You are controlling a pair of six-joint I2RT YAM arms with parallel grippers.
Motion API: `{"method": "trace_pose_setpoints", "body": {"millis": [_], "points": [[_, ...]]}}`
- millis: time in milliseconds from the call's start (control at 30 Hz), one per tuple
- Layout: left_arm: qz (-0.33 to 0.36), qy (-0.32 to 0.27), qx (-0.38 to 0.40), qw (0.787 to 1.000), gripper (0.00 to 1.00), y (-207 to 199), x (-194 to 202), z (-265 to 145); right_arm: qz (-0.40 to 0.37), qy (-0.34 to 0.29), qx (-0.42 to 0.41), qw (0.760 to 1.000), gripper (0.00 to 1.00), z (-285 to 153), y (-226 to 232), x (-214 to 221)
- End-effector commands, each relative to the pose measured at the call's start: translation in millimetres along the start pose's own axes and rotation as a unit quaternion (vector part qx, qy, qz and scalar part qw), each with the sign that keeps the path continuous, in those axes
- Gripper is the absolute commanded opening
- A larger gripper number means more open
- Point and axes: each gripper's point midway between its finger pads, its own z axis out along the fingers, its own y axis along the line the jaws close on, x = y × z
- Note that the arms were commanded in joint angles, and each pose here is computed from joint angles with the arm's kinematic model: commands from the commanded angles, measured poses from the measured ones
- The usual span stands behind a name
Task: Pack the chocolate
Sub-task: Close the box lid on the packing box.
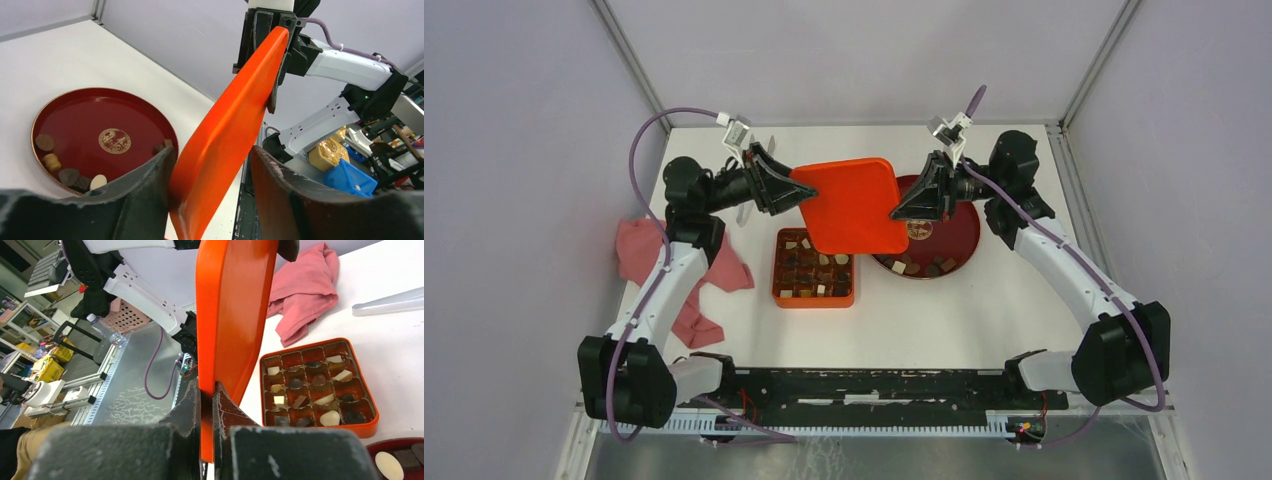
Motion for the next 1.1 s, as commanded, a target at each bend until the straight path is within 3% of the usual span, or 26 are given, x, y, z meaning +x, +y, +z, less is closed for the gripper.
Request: {"method": "trace_pose_setpoints", "body": {"millis": [0, 67, 133, 233, 267, 400, 467, 533, 667, 900, 1067], "points": [[0.042, 0.012, 0.055, 0.998, 0.55, -23, -12, 6, -0.063, -0.011, -0.020, 0.998, 0.00, 0, 27, -30], [0.044, 0.019, 0.072, 0.996, 0.38, -32, -10, 9, -0.064, -0.011, -0.022, 0.998, 0.00, 1, 28, -31], [0.050, 0.025, 0.084, 0.995, 0.05, -40, -9, 8, -0.064, -0.011, -0.022, 0.998, 0.00, 1, 27, -32], [0.061, 0.026, 0.092, 0.994, 0.02, -53, -10, 4, -0.062, -0.009, -0.020, 0.998, 0.00, 1, 21, -31], [0.063, 0.025, 0.091, 0.994, 0.02, -56, -12, 3, -0.061, -0.008, -0.017, 0.998, 0.04, 1, 18, -29], [0.053, 0.003, 0.061, 0.997, 0.02, -57, -24, 4, -0.080, 0.013, 0.025, 0.996, 0.51, 1, -7, -23], [0.049, -0.018, 0.045, 0.998, 0.02, -57, -32, 4, -0.091, 0.031, 0.054, 0.994, 0.64, 1, -18, -16], [0.042, -0.042, 0.037, 0.998, 0.02, -59, -40, 4, -0.101, 0.039, 0.060, 0.992, 0.68, 3, -21, -8], [0.023, -0.066, 0.055, 0.996, 0.02, -68, -48, 5, -0.106, 0.033, 0.047, 0.993, 0.62, 12, -16, 1], [0.013, -0.072, 0.102, 0.992, 0.02, -90, -50, 0, -0.090, -0.001, 0.000, 0.996, 0.12, 14, 13, -15], [-0.047, -0.091, 0.211, 0.972, 0.02, -121, -58, -10, -0.072, -0.009, -0.008, 0.997, 0.01, 5, 9, -14]]}}
